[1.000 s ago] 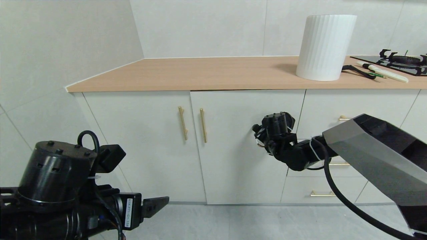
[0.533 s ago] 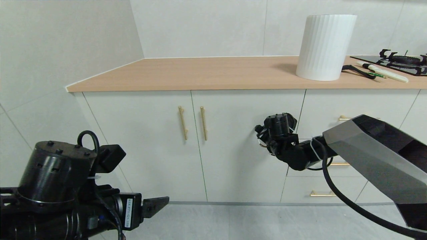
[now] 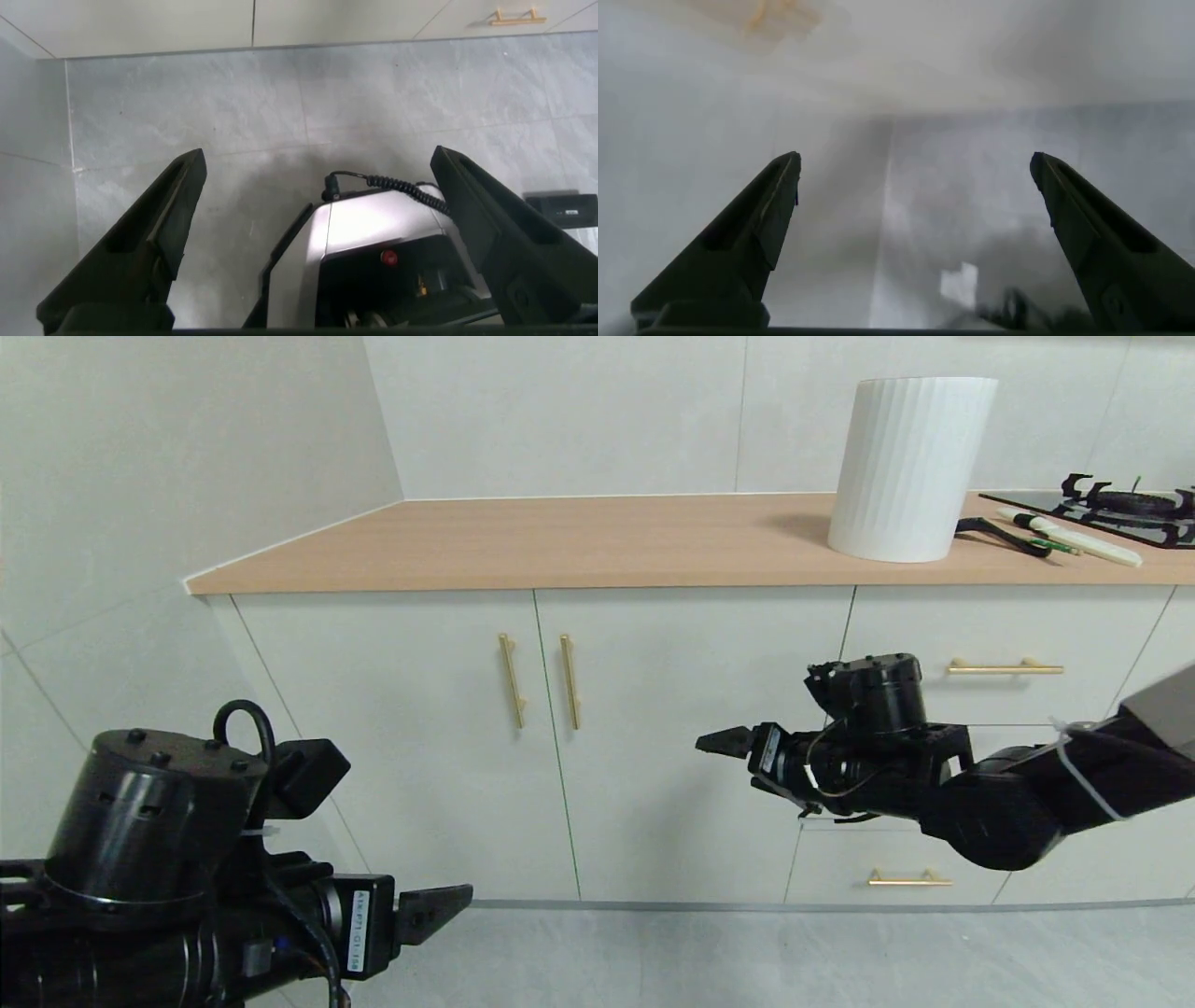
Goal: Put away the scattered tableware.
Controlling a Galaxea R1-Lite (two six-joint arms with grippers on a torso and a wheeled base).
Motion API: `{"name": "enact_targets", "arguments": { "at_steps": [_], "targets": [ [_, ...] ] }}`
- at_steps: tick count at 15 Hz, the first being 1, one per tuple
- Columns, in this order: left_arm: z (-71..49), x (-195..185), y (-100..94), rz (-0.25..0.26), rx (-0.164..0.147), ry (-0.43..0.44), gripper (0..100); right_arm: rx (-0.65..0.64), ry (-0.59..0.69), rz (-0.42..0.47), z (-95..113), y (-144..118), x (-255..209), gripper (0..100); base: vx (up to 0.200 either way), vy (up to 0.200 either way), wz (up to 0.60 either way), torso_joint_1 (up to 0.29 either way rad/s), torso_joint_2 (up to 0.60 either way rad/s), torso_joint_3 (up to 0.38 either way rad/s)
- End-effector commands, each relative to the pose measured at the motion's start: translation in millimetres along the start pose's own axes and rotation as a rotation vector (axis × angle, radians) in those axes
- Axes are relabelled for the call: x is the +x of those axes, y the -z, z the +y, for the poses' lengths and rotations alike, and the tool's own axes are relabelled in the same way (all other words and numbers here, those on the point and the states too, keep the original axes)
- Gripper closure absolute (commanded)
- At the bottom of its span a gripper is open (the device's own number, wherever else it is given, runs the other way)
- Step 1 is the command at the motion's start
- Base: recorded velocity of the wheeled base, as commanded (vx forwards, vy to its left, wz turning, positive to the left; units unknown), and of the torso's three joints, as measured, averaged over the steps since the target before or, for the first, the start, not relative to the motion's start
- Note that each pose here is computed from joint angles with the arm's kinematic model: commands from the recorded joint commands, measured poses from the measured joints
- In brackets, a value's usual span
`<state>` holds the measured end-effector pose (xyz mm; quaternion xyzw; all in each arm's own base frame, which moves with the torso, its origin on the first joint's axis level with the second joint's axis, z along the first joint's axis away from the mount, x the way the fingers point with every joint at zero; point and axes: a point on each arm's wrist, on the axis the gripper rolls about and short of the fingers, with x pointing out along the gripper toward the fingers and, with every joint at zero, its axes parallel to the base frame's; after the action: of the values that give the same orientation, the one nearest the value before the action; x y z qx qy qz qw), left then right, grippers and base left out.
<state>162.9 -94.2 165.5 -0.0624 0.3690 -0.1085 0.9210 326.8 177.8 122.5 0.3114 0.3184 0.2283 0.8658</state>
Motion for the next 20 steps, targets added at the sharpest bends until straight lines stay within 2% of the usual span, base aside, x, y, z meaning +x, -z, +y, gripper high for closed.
{"name": "enact_targets", "arguments": {
  "at_steps": [1,2,4,5,7,8,9,12,13,14,15,16,17,18,19,20],
  "targets": [
    [0.2,-2.9,-1.3,-0.014,-0.003,0.004,0,-0.030,-0.027,-0.051,13.7,-6.8,-29.9,0,0.000,0.000,0.00,0.000,0.00,0.000],
    [1.0,-13.6,-3.7,-0.055,-0.005,0.019,0,-0.113,0.009,-0.099,15.6,-7.5,-42.8,0,0.000,0.000,0.00,0.000,0.00,0.000],
    [5.1,-37.8,-5.3,-0.146,0.032,0.051,0,-0.200,0.053,-0.227,25.3,-10.3,-95.9,0,0.000,0.000,0.00,0.000,0.00,0.000],
    [9.6,-45.5,-4.9,-0.178,0.022,0.044,0,-0.227,0.043,-0.281,30.0,-11.3,-123.6,0,0.000,0.000,0.00,0.000,0.00,0.000],
    [16.6,-70.3,0.2,-0.278,0.004,0.041,0,-0.297,0.068,-0.361,31.9,-1.5,-165.9,0,0.000,0.000,0.00,0.000,0.00,0.000],
    [23.3,-91.2,8.3,-0.357,-0.011,0.060,0,-0.355,0.121,-0.425,27.8,9.7,-192.7,0,0.000,0.000,0.00,0.000,0.00,0.000],
    [31.5,-107.3,19.6,-0.418,-0.010,0.066,0,-0.419,0.157,-0.483,23.9,21.1,-218.7,0,0.000,0.000,0.00,0.000,0.00,0.000],
    [54.7,-143.6,54.8,-0.613,0.032,-0.025,0,-0.549,0.159,-0.651,11.4,58.5,-294.9,0,0.000,0.000,0.00,0.000,0.00,0.000],
    [59.5,-160.7,67.7,-0.701,0.038,-0.045,0,-0.551,0.244,-0.694,-0.9,73.5,-317.4,0,0.000,0.000,0.00,0.000,0.00,0.000],
    [62.6,-172.2,79.2,-0.757,0.047,-0.071,0,-0.544,0.333,-0.729,-11.3,86.2,-332.0,0,0.000,0.000,0.00,0.000,0.00,0.000],
    [62.6,-172.2,79.2,-0.757,0.047,-0.071,0,-0.544,0.333,-0.729,-11.3,86.2,-332.0,0,0.000,0.000,0.00,0.000,0.00,0.000],
    [65.4,-187.0,101.2,-0.841,0.072,-0.156,0,-0.541,0.368,-0.812,-17.1,110.7,-359.0,0,0.000,0.000,0.00,0.000,0.00,0.000],
    [66.0,-193.5,111.0,-0.885,0.087,-0.178,0,-0.554,0.376,-0.861,-17.6,120.6,-369.7,0,0.000,0.000,0.00,0.000,0.00,0.000],
    [66.2,-199.2,120.2,-0.926,0.103,-0.202,0,-0.584,0.415,-0.907,-18.6,130.2,-377.6,0,0.000,0.000,0.00,0.000,0.00,0.000],
    [66.1,-201.5,126.1,-0.944,0.112,-0.224,0,-0.598,0.437,-0.932,-19.3,136.2,-381.2,0,0.000,0.000,0.00,0.000,0.00,0.000],
    [66.5,-203.5,139.3,-0.962,0.137,-0.262,0,-0.607,0.484,-0.960,-22.4,149.1,-385.7,0,0.000,0.000,0.00,0.000,0.00,0.000]
  ]
}}
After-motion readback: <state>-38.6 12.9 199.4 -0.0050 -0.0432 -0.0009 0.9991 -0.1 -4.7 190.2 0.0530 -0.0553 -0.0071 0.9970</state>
